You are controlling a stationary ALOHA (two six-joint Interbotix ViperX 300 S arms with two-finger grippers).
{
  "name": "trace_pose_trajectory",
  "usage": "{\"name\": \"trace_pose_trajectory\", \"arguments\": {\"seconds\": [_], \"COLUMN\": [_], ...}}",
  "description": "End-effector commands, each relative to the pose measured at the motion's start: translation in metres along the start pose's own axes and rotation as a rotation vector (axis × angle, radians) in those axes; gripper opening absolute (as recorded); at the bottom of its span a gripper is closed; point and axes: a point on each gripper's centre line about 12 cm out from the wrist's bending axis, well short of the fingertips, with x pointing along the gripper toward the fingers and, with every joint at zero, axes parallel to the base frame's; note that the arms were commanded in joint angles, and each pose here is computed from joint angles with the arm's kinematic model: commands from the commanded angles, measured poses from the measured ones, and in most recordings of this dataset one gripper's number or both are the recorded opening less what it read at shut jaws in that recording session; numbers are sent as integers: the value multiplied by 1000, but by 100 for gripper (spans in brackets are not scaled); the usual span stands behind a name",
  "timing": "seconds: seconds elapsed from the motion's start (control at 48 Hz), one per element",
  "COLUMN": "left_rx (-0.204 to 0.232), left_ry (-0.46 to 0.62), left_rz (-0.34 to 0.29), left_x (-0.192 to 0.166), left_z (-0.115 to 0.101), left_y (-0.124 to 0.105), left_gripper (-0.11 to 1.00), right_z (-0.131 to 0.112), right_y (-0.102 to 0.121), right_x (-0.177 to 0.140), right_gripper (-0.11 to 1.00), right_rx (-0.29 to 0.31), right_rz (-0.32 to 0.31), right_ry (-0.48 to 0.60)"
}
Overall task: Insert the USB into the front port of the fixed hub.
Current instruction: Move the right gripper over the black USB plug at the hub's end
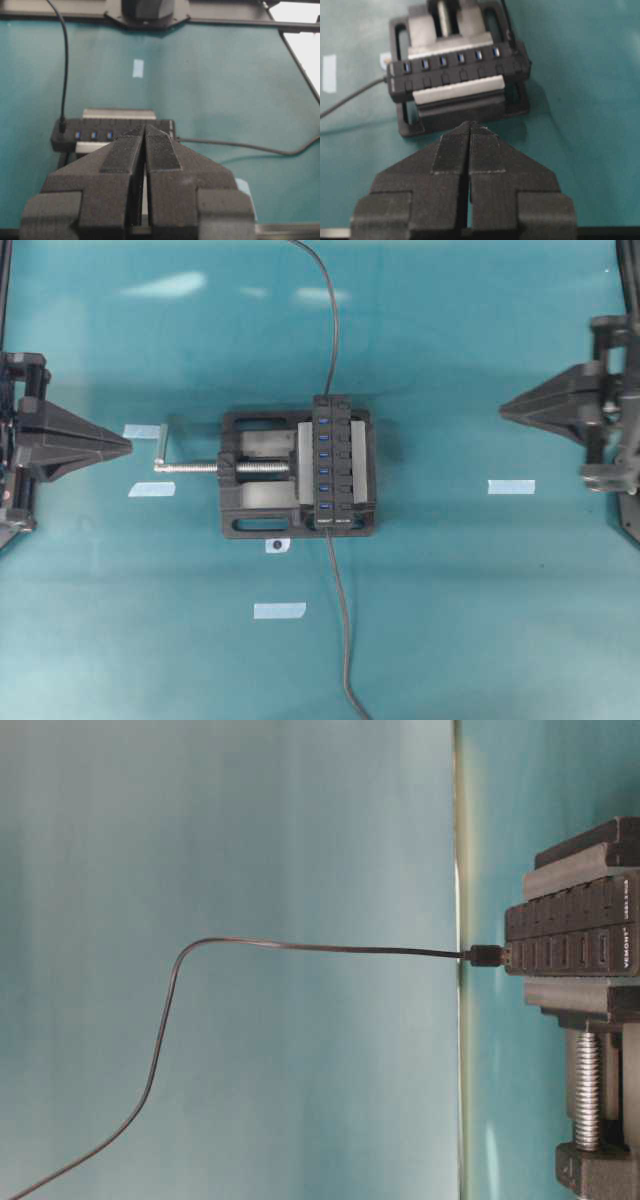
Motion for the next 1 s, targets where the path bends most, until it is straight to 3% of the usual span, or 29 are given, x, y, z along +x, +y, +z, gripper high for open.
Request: {"name": "trace_pose_trajectory", "arguments": {"seconds": [0.0,0.271,0.646,0.98], "left_rx": [1,0,-2,-4], "left_ry": [-15,-6,8,35], "left_rz": [1,1,3,5], "left_x": [2,2,2,1], "left_z": [11,10,9,5], "left_y": [0,0,0,1], "left_gripper": [0,0,0,0], "right_z": [18,32,59,63], "right_y": [1,1,-15,-22], "right_x": [6,30,67,118], "right_gripper": [-2,-2,-2,-2], "right_rx": [5,-52,-152,-254], "right_rz": [-4,-20,-50,-34], "right_ry": [7,197,244,374]}}
